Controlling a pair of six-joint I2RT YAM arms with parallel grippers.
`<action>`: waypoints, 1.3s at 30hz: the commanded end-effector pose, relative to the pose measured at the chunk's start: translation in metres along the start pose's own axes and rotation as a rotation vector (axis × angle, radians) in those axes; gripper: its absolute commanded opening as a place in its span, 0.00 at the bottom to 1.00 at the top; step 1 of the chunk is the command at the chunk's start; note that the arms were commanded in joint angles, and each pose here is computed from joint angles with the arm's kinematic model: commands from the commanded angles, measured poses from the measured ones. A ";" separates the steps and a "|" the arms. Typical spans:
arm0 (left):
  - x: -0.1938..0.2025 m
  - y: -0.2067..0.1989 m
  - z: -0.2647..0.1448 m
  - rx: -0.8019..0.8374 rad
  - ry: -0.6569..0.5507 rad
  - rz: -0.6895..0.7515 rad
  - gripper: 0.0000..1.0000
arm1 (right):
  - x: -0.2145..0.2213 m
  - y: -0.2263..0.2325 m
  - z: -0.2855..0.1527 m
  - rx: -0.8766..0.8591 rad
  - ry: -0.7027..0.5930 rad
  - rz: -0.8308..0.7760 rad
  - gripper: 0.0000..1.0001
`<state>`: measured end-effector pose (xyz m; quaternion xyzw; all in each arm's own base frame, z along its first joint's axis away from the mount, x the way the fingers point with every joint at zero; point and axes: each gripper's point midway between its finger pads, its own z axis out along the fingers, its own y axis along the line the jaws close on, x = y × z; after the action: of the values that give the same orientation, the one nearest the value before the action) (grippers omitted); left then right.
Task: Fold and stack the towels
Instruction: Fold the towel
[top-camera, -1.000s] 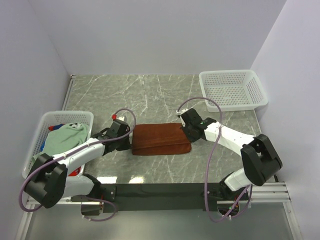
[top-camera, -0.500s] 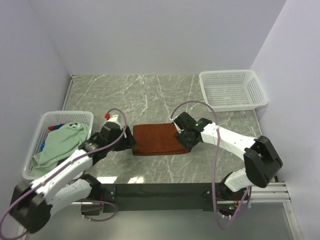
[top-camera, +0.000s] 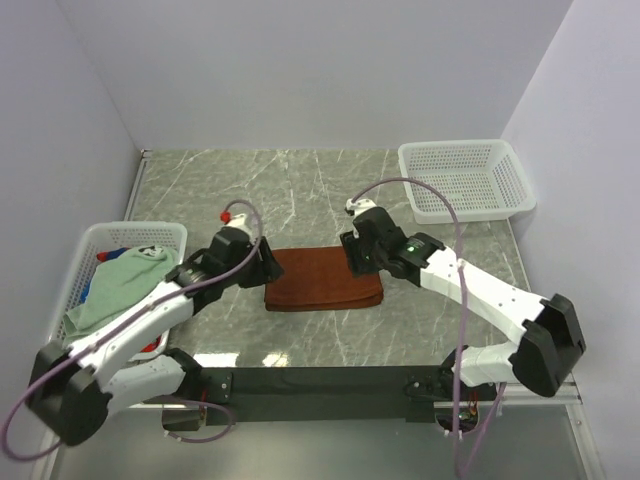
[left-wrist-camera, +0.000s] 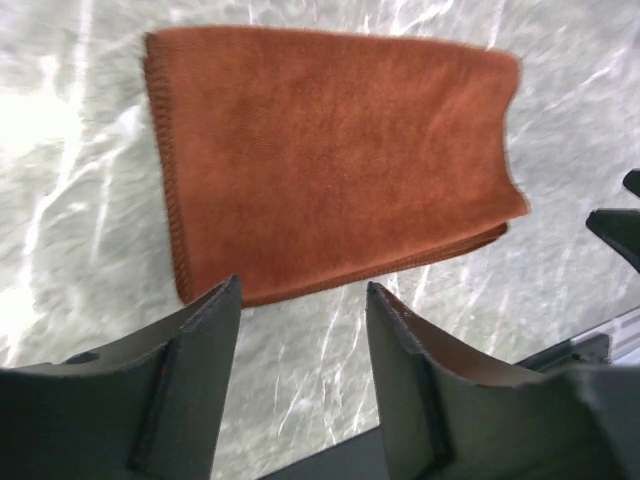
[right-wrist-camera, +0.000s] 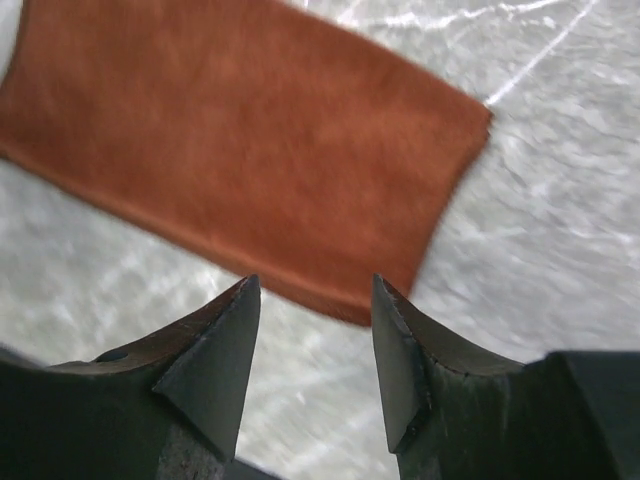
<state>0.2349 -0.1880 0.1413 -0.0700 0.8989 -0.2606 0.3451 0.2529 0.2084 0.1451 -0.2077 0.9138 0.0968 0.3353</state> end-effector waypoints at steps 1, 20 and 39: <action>-0.007 -0.030 0.019 0.067 0.011 0.003 0.56 | -0.010 0.005 0.025 0.028 -0.057 0.162 0.55; 0.115 0.066 0.051 -0.159 0.247 -0.102 0.20 | 0.137 -0.014 0.067 0.017 0.215 0.394 0.52; 0.074 0.069 0.034 -0.230 0.104 -0.055 0.29 | 0.039 -0.021 0.017 -0.201 -0.279 0.522 0.51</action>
<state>0.1970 -0.1727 0.0254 -0.1269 0.9411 -0.1841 0.2536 0.2160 0.1701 0.0613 0.0182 0.9148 0.2431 0.3221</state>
